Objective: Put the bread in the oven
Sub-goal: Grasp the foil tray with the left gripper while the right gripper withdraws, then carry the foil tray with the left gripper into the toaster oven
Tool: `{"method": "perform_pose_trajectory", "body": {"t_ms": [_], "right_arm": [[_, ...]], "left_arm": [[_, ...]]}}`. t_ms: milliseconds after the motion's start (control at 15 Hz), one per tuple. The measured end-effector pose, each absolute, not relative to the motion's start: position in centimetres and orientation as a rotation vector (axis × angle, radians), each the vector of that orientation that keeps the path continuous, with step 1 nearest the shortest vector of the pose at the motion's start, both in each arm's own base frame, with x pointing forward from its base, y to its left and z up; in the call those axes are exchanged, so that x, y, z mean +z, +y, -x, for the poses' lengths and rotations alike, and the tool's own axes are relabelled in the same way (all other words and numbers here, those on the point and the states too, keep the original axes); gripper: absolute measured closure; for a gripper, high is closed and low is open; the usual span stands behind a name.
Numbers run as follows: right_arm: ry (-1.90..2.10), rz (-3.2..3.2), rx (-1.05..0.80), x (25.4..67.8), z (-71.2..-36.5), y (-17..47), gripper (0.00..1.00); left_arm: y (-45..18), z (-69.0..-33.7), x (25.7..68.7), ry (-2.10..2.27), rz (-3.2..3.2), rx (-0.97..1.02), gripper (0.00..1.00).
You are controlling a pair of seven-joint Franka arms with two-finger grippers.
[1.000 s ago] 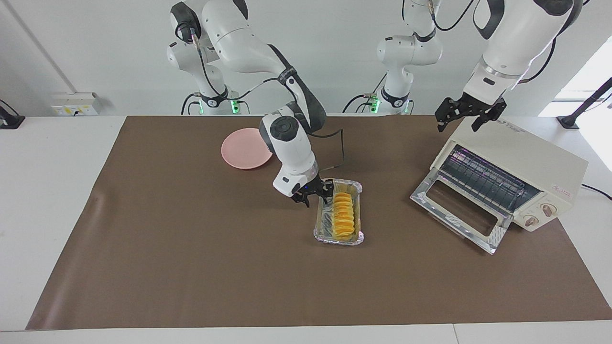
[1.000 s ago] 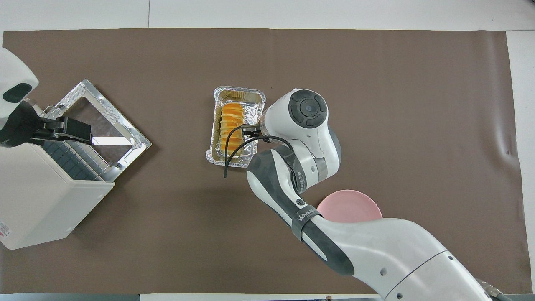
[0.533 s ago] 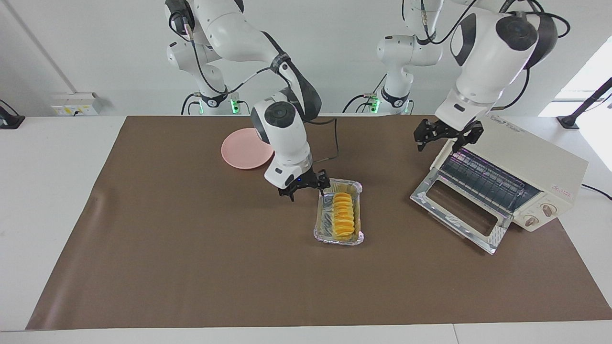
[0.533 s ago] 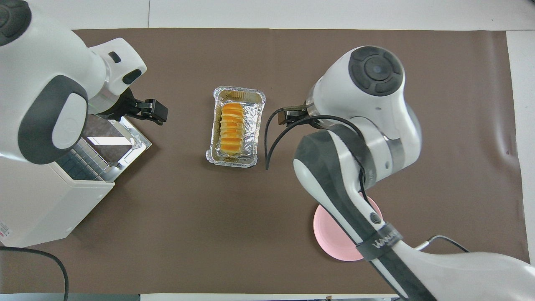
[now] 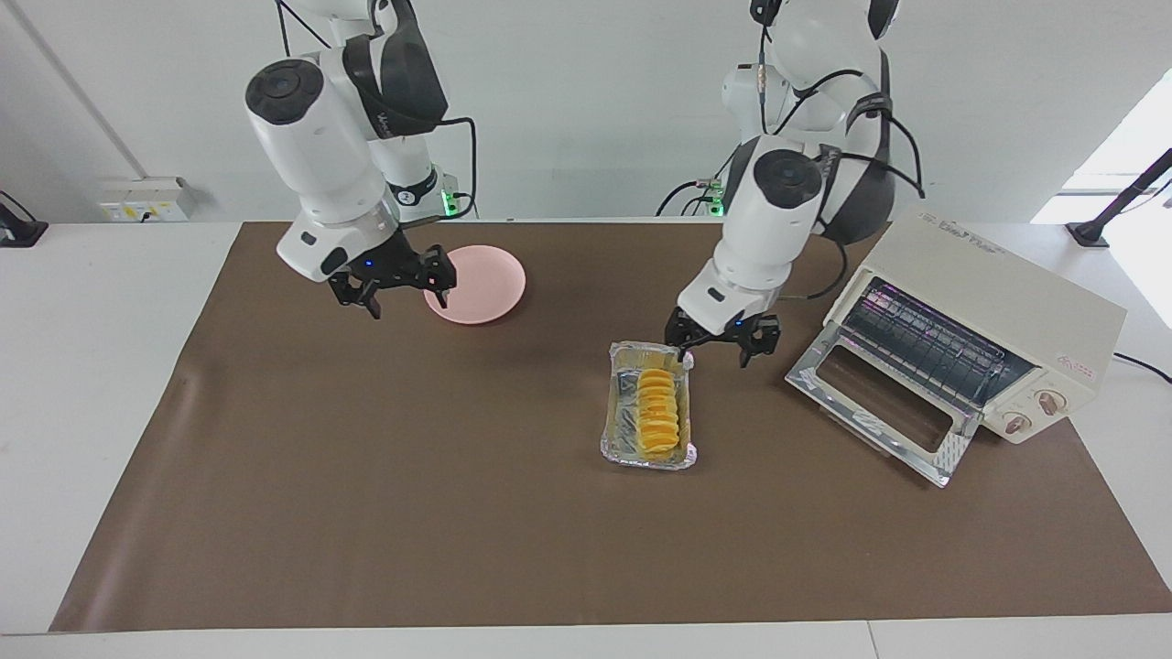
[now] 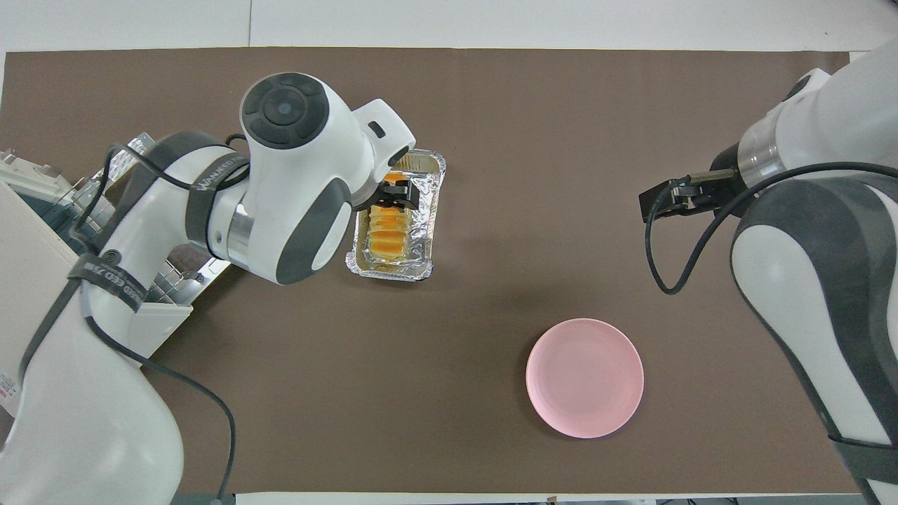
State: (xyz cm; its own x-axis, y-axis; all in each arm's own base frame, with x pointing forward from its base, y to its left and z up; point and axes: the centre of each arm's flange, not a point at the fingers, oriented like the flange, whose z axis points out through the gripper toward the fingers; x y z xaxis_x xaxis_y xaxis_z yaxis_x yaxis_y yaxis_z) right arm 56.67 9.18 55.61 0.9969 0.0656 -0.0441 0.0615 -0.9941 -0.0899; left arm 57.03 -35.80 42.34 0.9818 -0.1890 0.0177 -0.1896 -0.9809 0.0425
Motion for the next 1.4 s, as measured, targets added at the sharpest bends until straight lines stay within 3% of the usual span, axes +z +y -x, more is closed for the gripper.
{"method": "perform_pose_trajectory", "body": {"t_ms": [333, 600, 733, 800, 1200, 1400], "right_arm": [[-0.038, 3.083, 0.097, 57.8, -54.9, 6.0, 0.00], [0.010, 3.095, 0.062, 58.8, -54.8, 4.1, 0.00], [0.017, 3.095, 0.027, 60.0, -54.5, 3.7, 0.00], [0.022, 3.094, 0.008, 60.6, -54.2, 3.5, 0.00], [0.089, 3.093, 0.008, 62.1, -53.1, 1.1, 0.00], [0.098, 3.093, 0.073, 62.0, -52.6, 0.8, 0.00]], "left_arm": [[-43.8, -54.4, 33.6, -0.334, -3.065, 0.043, 0.00], [-44.1, -54.2, 32.2, -0.339, -3.072, 0.033, 0.00], [-44.0, -54.3, 32.2, -0.316, -3.076, 0.033, 0.16], [-43.9, -54.4, 32.1, -0.298, -3.078, 0.033, 0.34], [-42.2, -56.1, 33.7, -0.167, -3.086, -0.021, 0.98], [-37.9, -60.7, 39.4, 0.013, -3.145, -0.028, 0.98]]}}
